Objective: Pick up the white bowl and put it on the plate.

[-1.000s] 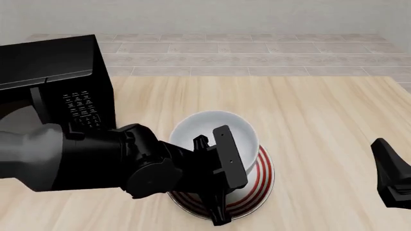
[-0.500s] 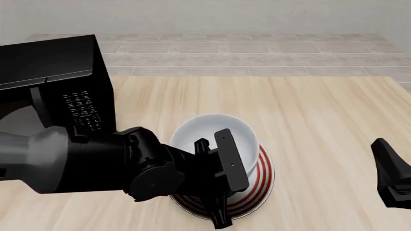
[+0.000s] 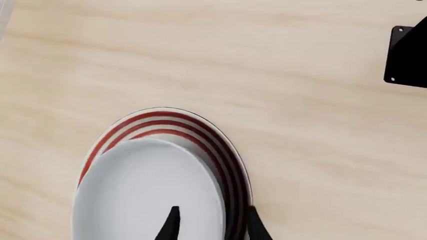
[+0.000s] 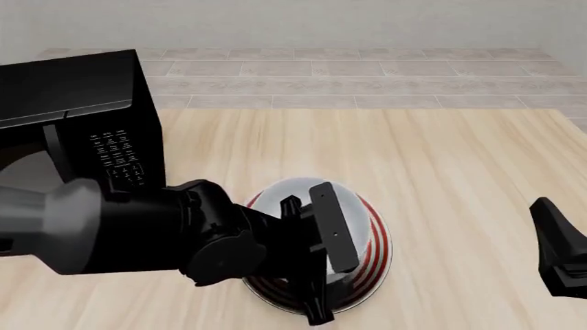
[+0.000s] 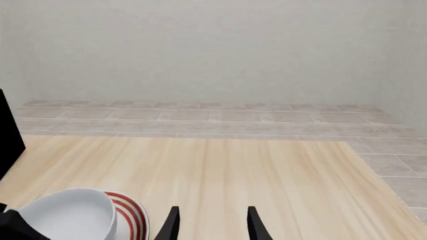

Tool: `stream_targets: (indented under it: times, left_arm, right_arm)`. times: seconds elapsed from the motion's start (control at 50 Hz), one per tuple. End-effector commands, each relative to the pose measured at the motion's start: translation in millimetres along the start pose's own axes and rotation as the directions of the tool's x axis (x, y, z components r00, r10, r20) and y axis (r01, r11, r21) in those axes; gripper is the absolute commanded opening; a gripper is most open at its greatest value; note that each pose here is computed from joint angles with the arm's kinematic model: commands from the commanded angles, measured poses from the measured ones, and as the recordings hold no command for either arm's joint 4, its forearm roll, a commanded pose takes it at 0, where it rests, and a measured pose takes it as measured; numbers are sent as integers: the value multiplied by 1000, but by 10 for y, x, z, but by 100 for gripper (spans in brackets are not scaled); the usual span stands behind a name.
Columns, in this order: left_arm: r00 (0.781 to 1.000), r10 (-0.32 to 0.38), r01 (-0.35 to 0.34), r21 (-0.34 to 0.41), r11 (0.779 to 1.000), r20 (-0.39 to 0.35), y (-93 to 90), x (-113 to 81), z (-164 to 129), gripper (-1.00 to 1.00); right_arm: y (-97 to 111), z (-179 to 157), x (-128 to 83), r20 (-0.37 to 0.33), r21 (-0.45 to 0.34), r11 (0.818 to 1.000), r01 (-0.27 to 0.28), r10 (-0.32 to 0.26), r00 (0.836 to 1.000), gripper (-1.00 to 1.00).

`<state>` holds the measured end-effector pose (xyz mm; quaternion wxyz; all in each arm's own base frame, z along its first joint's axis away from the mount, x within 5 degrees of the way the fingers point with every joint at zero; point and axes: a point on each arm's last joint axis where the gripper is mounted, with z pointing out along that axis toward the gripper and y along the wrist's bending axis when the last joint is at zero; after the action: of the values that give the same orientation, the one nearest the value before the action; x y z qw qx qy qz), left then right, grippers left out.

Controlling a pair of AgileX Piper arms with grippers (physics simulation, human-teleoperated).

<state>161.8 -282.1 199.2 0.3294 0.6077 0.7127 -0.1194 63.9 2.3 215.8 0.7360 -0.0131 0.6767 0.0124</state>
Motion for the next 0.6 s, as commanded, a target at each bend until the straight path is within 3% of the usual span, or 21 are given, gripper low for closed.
stream_targets:
  times: [0.02, 0.42, 0.6]
  left_arm:
    - [1000, 15, -15, -9, 1000, 9, 26, -30, -23, 100]
    - [1000, 12, -12, -8, 1000, 8, 31, -59, -90, 100]
    - [1000, 16, -16, -16, 1000, 16, 70, -101, -284, 100]
  right_arm:
    - [0, 0, 0, 0, 0, 1000, 0, 0, 1000, 100]
    - [0, 0, 0, 0, 0, 1000, 0, 0, 1000, 100]
    - [0, -1, 0, 0, 0, 1000, 0, 0, 1000, 100]
